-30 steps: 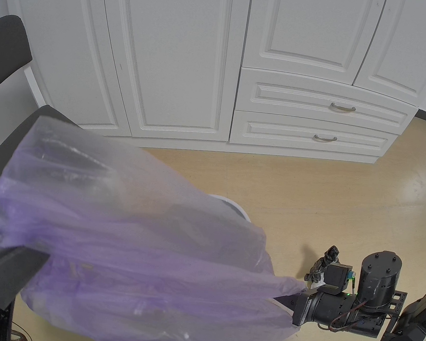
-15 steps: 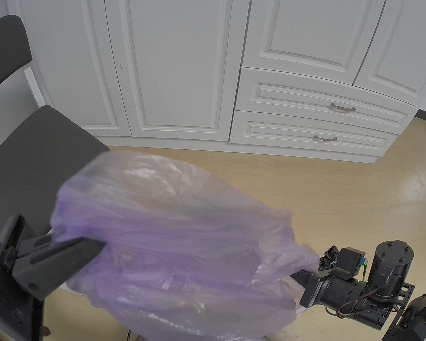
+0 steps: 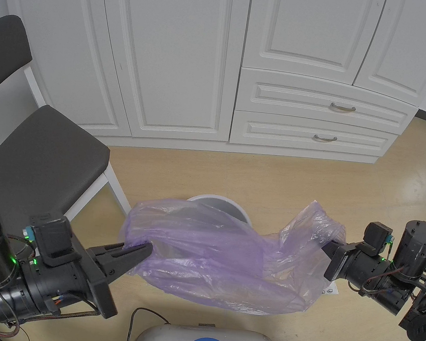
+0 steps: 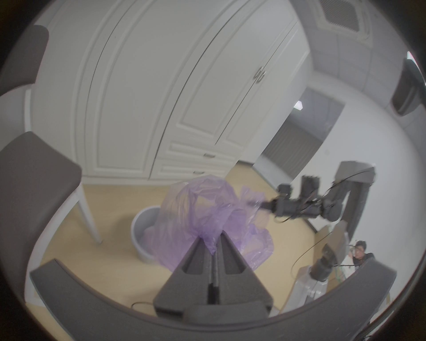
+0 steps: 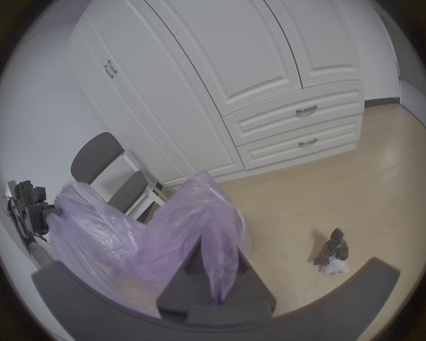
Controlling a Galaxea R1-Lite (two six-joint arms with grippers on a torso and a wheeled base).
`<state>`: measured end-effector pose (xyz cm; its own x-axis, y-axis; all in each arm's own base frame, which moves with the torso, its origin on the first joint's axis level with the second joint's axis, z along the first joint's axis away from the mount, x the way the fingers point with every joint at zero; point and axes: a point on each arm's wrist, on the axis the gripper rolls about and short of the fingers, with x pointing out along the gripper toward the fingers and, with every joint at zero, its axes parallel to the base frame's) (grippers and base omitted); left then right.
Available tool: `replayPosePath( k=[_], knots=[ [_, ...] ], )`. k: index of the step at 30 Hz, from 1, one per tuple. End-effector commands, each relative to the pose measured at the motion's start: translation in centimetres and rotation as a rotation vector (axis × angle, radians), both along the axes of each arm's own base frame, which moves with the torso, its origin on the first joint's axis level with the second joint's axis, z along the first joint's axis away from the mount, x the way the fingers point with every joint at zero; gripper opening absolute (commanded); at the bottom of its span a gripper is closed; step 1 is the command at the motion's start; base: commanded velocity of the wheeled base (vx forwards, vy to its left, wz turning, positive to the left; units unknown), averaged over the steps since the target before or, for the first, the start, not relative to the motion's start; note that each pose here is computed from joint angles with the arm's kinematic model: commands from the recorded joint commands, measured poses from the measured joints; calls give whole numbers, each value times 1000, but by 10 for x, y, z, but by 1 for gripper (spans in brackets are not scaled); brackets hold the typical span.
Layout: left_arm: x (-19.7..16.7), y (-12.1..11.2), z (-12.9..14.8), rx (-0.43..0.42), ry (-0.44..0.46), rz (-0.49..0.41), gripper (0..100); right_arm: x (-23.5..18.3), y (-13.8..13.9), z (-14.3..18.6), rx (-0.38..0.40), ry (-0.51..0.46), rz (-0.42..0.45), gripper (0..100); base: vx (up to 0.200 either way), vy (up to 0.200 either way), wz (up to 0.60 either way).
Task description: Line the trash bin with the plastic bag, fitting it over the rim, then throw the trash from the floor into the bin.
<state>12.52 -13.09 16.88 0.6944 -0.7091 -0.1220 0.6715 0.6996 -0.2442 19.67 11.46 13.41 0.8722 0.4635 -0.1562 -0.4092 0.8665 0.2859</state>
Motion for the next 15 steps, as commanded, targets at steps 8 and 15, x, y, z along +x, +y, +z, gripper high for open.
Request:
replayPosePath(
  k=[8,15],
  knots=[
    [41,-23,-8,242,123,338,0,-25,-16,43,-79,-118,-88,0,0,0,0],
    [53,-15,-10,250,130,403,0,-46,-27,48,-256,-106,-111,0,0,0,0]
  ],
)
